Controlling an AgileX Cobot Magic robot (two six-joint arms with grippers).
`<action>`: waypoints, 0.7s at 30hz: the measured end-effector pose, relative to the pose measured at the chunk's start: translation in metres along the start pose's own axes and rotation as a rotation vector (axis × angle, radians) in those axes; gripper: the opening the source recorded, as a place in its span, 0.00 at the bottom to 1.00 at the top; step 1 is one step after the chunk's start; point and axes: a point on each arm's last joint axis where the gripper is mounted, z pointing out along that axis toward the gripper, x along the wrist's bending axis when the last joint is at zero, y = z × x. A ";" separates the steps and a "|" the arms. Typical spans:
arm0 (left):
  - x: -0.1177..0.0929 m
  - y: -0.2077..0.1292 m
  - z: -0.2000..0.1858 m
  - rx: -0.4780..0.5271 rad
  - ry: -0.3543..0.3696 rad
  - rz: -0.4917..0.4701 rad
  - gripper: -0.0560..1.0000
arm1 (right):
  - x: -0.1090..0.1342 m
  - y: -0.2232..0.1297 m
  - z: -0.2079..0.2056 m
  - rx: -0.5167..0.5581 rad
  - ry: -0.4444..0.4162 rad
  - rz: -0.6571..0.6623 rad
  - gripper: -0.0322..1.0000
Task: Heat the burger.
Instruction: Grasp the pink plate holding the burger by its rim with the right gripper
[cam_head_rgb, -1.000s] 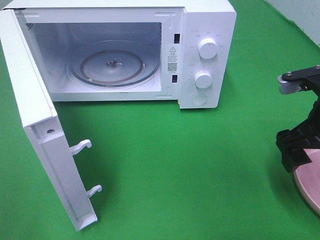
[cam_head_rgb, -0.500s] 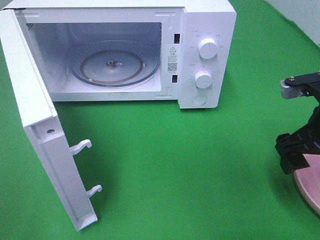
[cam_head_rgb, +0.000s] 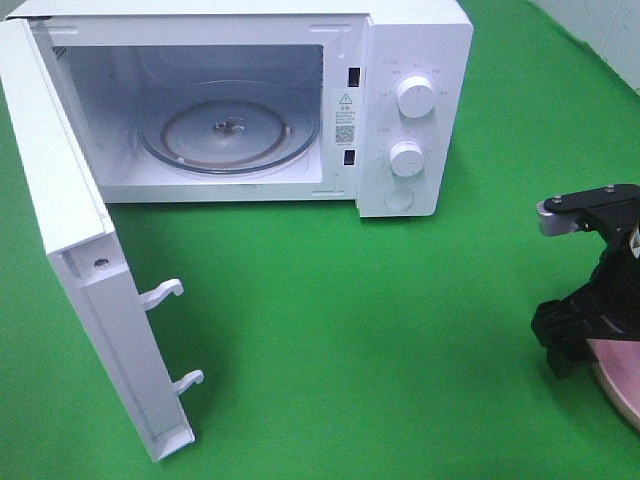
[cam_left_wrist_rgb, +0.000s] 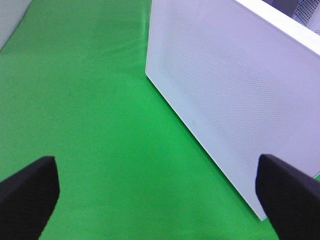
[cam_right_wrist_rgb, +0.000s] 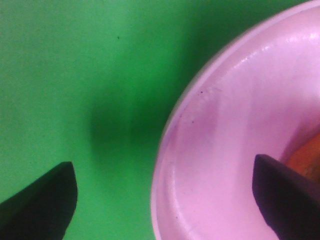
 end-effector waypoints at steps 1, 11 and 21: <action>0.000 0.000 0.000 0.000 0.000 0.000 0.99 | 0.000 0.000 0.000 0.000 0.000 0.000 0.91; 0.000 0.000 0.000 0.000 0.000 0.000 0.99 | 0.006 0.005 0.024 0.037 0.011 0.008 0.88; 0.000 0.000 0.000 0.000 0.000 0.000 0.99 | 0.009 0.007 0.037 0.052 0.019 0.010 0.86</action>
